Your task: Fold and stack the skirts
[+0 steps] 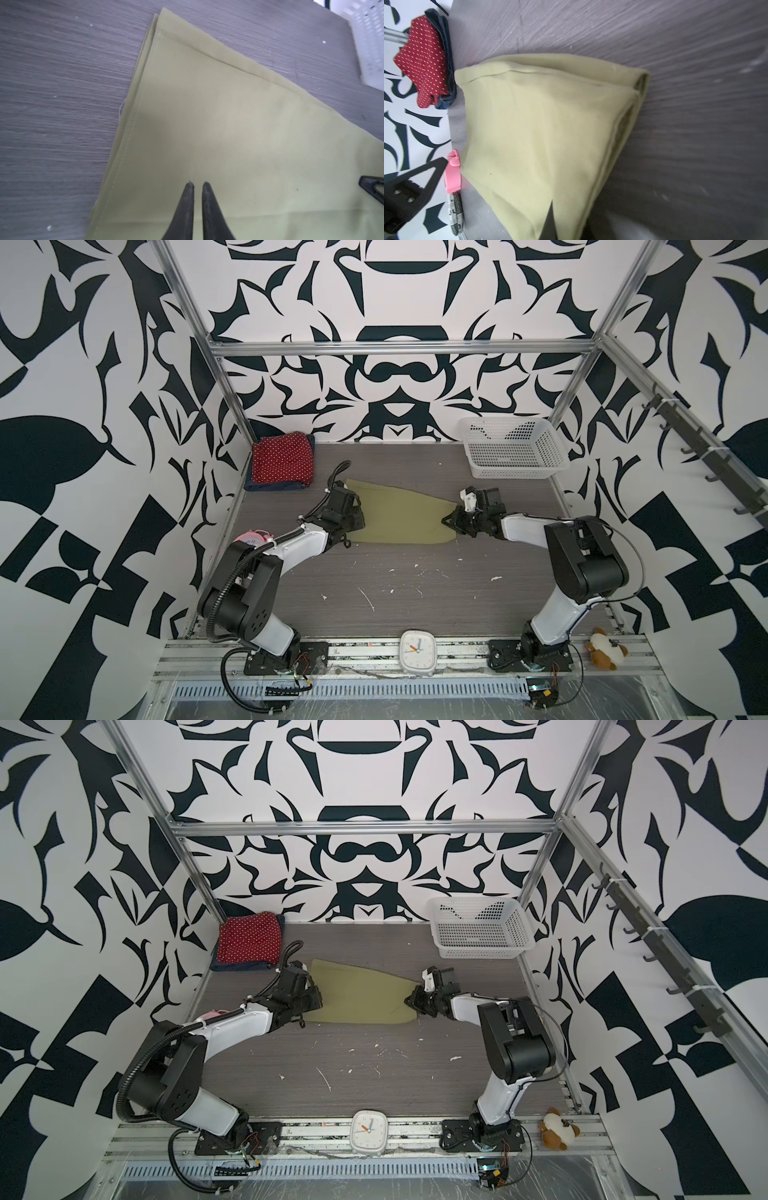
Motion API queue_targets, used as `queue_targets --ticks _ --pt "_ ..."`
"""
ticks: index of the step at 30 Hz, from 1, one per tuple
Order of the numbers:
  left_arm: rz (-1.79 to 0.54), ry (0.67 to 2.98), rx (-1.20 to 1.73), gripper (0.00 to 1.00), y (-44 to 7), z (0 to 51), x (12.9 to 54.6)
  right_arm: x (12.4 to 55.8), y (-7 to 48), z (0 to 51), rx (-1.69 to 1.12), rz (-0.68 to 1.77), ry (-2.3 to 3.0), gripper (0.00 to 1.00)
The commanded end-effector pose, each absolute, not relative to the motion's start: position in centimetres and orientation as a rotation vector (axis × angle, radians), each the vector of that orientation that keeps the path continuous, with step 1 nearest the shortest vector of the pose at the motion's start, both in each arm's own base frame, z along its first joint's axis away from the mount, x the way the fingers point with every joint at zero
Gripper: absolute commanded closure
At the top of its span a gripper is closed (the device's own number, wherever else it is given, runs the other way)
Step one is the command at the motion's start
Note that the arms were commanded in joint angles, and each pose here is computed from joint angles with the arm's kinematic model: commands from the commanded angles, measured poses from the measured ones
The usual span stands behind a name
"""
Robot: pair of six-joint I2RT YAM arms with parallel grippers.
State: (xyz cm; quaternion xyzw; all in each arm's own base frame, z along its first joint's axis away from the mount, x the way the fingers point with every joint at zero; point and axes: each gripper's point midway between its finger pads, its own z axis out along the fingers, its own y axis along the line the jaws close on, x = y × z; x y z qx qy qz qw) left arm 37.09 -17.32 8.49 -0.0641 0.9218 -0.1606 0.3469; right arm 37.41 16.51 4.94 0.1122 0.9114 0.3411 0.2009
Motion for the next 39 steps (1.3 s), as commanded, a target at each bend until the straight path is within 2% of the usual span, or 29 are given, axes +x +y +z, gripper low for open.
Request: queue_targets --ticks 1,5,7,13,17,24,30,34,39 --pt "-0.433 2.362 -0.165 0.85 -18.1 9.7 37.7 36.6 14.5 5.9 0.260 0.773 2.611 1.00" --pt "-0.574 2.360 -0.077 0.84 -23.0 10.2 38.1 36.0 12.2 6.3 0.240 0.584 2.666 1.00" --pt "-0.575 2.365 -0.012 0.84 -25.7 9.8 38.3 35.9 11.6 6.7 0.229 0.541 2.673 1.00" --pt "-0.691 2.425 0.076 0.84 -32.8 6.2 39.2 36.3 11.0 8.0 0.230 0.486 2.669 1.00" --pt "-0.727 2.457 0.100 0.85 -35.3 4.1 39.1 36.5 10.7 9.4 0.232 0.467 2.653 1.00" --pt "-0.682 2.523 0.093 0.85 -35.1 0.8 38.3 36.7 11.4 12.6 0.219 0.481 2.622 1.00" --pt "-0.691 2.530 0.088 0.85 -35.0 0.3 38.0 37.2 15.8 15.2 0.125 0.487 2.604 1.00" --pt "-0.691 2.499 0.080 0.84 -34.6 1.9 38.1 37.7 19.4 16.1 0.050 0.474 2.613 1.00" --pt "-0.646 2.421 0.078 0.79 -32.3 8.6 37.3 38.6 20.6 15.8 0.027 0.411 2.650 1.00"
